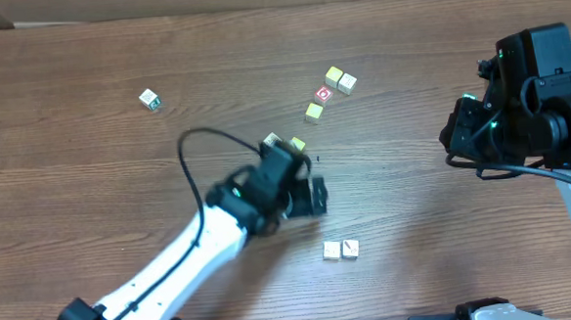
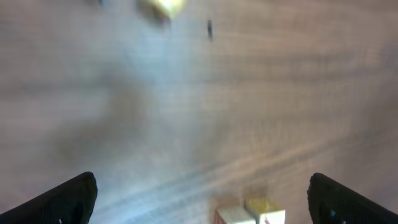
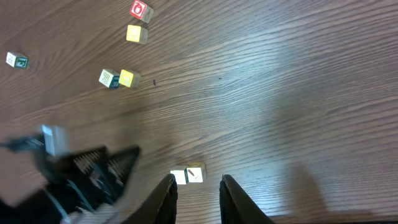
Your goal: Flip 4 blocks
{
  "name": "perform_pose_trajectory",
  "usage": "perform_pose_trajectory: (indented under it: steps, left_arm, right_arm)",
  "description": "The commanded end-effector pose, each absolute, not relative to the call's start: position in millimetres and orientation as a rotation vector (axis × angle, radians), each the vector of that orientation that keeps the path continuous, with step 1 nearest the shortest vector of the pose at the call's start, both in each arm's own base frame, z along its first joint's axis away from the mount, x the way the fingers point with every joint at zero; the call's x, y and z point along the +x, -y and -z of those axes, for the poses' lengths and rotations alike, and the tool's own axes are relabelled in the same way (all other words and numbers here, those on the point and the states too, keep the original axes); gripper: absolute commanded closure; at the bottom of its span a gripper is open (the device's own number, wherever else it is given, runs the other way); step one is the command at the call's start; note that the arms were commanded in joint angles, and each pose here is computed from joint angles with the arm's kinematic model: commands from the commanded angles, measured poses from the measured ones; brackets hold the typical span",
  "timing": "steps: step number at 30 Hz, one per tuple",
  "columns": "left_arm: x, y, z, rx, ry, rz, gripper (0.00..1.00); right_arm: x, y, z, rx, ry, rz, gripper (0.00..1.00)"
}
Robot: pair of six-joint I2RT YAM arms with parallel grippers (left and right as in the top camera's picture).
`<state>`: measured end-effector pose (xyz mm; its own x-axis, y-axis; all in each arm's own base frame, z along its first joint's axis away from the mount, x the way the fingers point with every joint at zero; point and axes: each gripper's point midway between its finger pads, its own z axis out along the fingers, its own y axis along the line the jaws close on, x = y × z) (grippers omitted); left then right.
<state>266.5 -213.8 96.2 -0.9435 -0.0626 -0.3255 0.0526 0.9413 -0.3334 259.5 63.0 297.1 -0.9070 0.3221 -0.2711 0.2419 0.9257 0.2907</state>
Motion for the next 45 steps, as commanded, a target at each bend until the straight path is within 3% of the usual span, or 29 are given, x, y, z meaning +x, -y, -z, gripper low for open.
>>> perform_pose_trajectory:
  steps: [1,8,18,24,28,37,45]
  left_arm:
    - [307,210,-115,0.129,-2.717,0.428,0.00]
    - [352,211,-101,0.065,-2.800,0.357,0.19]
    - [388,227,-70,0.090,-2.923,0.271,0.19]
    - [390,226,-51,0.121,-2.984,0.218,0.20]
    - [384,225,-33,0.110,-3.041,0.207,0.29]
    - [382,224,-18,0.078,-3.074,0.197,0.36]
    - [391,229,-20,0.114,-3.031,0.223,0.49]
  right_arm:
    - [259,-63,-300,0.400,-2.756,-0.368,0.75]
    - [259,-63,-299,0.399,-2.758,-0.368,0.75]
    - [259,-63,-299,0.393,-2.759,-0.367,0.75]
    - [258,-63,-299,0.357,-2.766,-0.365,0.75]
    - [258,-63,-299,0.357,-2.765,-0.365,0.75]
    - [256,-63,-298,0.359,-2.773,-0.364,0.75]
    - [253,-67,-298,0.354,-2.785,-0.394,0.75]
